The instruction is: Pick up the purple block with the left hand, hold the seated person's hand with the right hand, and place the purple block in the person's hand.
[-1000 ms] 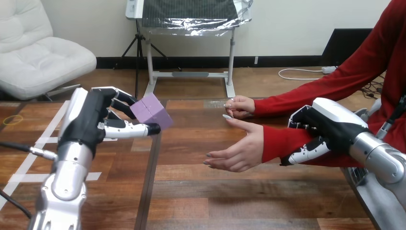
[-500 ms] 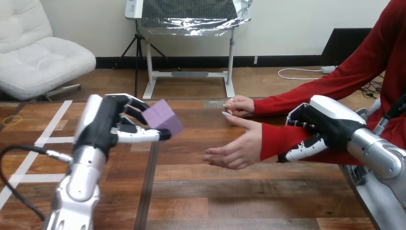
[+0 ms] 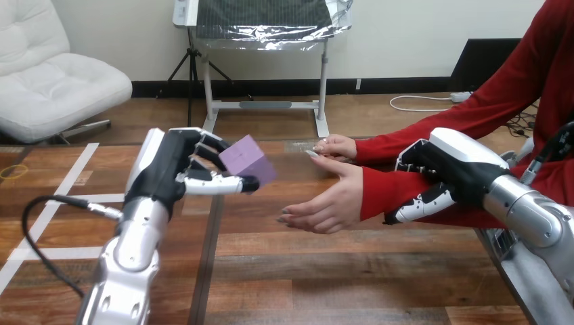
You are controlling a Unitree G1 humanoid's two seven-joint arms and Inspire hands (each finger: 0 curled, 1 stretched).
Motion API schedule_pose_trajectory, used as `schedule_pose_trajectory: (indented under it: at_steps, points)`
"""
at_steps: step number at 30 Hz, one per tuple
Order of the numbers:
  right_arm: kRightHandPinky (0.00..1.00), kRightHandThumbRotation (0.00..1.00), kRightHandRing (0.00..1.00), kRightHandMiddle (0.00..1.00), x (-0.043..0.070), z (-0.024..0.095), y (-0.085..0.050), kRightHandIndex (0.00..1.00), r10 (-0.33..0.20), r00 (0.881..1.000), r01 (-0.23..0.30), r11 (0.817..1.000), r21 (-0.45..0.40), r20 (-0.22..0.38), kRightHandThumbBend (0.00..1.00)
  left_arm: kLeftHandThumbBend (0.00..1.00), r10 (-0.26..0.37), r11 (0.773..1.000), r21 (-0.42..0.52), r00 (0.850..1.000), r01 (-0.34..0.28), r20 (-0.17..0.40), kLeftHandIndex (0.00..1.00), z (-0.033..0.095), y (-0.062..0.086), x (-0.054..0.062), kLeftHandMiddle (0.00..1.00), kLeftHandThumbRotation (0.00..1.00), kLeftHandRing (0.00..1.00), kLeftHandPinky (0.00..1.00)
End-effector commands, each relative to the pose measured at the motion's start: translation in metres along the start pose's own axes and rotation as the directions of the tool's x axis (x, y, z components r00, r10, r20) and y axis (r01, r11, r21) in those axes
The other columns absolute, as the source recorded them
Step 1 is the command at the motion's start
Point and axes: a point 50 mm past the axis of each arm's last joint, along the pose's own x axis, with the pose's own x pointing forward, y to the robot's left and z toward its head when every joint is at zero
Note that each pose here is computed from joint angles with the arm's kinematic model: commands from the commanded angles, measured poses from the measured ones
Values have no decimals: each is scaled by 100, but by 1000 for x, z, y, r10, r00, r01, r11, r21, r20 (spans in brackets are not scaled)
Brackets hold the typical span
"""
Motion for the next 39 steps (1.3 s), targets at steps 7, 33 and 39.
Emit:
schedule_pose_trajectory:
  at_steps: [7,33,39]
  points:
    - [29,19,33,38,19,47,-33,38,-122,976,121,993,16,182,76,70,23,999,26,992,-27,123,44,33,3,17,37,0,30,22]
    - [28,24,32,38,29,67,-34,39,-120,965,131,991,-30,232,76,70,1,1000,23,991,-4,136,44,40,-4,24,36,0,29,20]
    - [26,24,31,37,32,72,-34,38,-118,963,127,992,-24,244,76,70,-4,1000,21,991,1,136,44,41,-5,25,35,0,27,19]
